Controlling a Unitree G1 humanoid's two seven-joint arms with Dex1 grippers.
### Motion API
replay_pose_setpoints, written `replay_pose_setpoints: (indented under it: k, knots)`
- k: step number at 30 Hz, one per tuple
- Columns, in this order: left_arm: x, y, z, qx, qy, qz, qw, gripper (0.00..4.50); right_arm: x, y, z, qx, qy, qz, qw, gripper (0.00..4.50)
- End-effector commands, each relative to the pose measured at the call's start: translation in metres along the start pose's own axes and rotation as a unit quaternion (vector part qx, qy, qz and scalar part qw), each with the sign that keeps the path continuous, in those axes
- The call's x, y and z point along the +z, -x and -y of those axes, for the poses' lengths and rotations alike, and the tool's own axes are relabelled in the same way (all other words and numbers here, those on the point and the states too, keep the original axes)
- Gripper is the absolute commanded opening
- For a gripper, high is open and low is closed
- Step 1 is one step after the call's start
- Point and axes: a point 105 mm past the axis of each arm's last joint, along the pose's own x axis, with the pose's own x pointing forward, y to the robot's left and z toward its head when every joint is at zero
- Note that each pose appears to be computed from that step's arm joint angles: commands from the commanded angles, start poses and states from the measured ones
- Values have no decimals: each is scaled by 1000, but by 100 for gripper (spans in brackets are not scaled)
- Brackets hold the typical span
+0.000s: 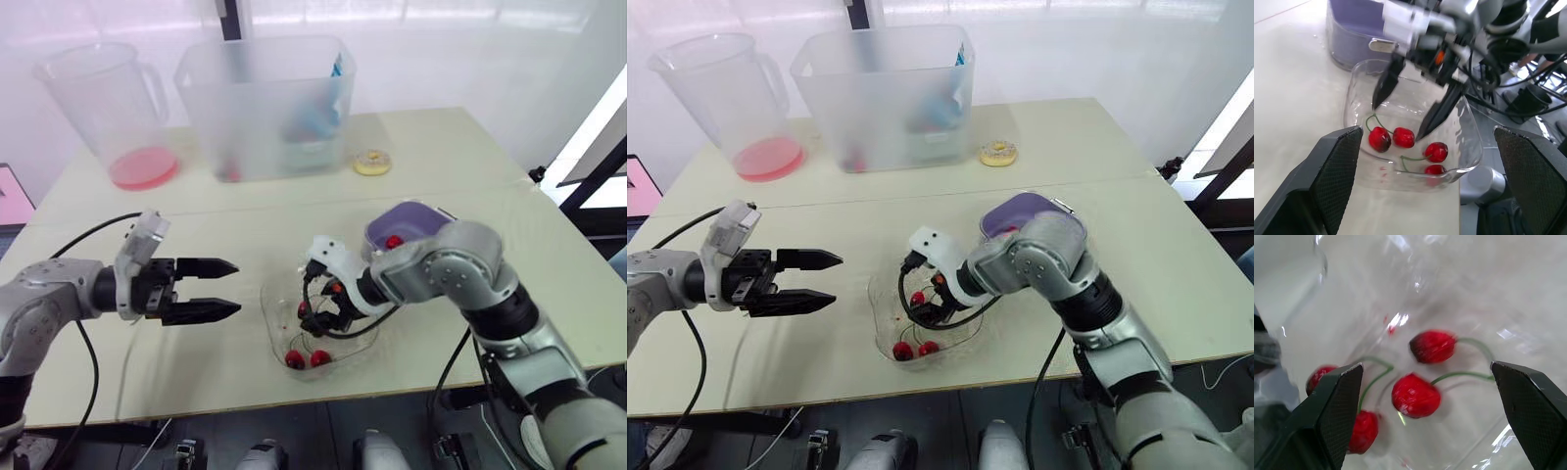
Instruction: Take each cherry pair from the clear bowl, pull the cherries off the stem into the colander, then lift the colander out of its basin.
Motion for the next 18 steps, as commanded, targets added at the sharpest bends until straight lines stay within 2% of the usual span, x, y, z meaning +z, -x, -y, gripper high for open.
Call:
replay_pose_setpoints:
  k: [1, 7, 18]
  knots:
    - [9, 0, 2, -1, -22, 10, 1000, 450, -4, -1, -11, 28, 13, -24, 999, 443]
    - [5, 0, -2, 12, -29, 1, 1000, 450, -14, -5, -11, 26, 17, -57, 998, 443]
    - [-2, -2, 0, 19, -29, -6, 999, 450, -22, -22, -12, 24, -6, -73, 997, 443]
